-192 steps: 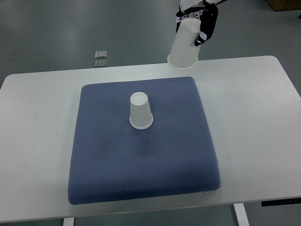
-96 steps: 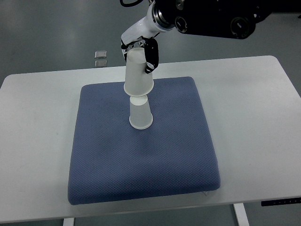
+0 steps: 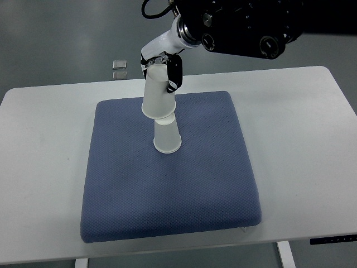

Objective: Stack paper cups
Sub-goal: 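Lower the held cup onto the cup on the cushion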

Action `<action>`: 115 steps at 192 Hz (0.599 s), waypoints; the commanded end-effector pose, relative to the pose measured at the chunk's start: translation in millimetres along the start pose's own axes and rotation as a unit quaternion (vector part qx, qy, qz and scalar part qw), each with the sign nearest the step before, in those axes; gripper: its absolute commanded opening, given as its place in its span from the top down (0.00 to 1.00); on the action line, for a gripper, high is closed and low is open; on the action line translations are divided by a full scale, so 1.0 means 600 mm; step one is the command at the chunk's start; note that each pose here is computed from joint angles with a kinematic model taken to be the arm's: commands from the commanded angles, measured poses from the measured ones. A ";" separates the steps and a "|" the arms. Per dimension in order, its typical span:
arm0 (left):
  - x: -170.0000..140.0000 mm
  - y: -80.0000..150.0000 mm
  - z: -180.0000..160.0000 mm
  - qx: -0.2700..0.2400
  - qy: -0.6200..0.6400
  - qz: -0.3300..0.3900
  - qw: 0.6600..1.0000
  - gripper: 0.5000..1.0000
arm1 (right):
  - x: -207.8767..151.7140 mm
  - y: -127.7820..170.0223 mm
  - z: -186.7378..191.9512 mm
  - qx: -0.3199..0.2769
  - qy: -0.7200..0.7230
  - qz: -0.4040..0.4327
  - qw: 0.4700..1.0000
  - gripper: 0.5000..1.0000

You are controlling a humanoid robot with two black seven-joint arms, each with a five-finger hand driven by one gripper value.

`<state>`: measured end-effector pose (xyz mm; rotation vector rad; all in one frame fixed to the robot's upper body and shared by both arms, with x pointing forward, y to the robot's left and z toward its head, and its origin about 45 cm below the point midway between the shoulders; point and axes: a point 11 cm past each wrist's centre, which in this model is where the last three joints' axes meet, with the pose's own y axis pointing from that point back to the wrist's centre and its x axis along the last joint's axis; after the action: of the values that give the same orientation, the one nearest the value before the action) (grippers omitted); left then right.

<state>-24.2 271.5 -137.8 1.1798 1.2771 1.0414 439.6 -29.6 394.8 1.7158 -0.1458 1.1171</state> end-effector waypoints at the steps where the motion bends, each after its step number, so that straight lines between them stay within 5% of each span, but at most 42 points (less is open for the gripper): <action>1: 0.000 0.000 0.000 0.000 0.001 0.000 1.000 0.00 | -0.005 -0.005 0.004 0.000 -0.006 0.001 1.000 0.75; 115: 0.000 0.000 0.000 0.000 0.001 0.000 1.000 0.00 | -0.031 -0.030 0.020 0.003 -0.030 0.001 1.000 0.73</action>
<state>-24.0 271.6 -137.8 1.1790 1.2778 1.0429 445.7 -37.6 371.9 1.7502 -0.1701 1.0715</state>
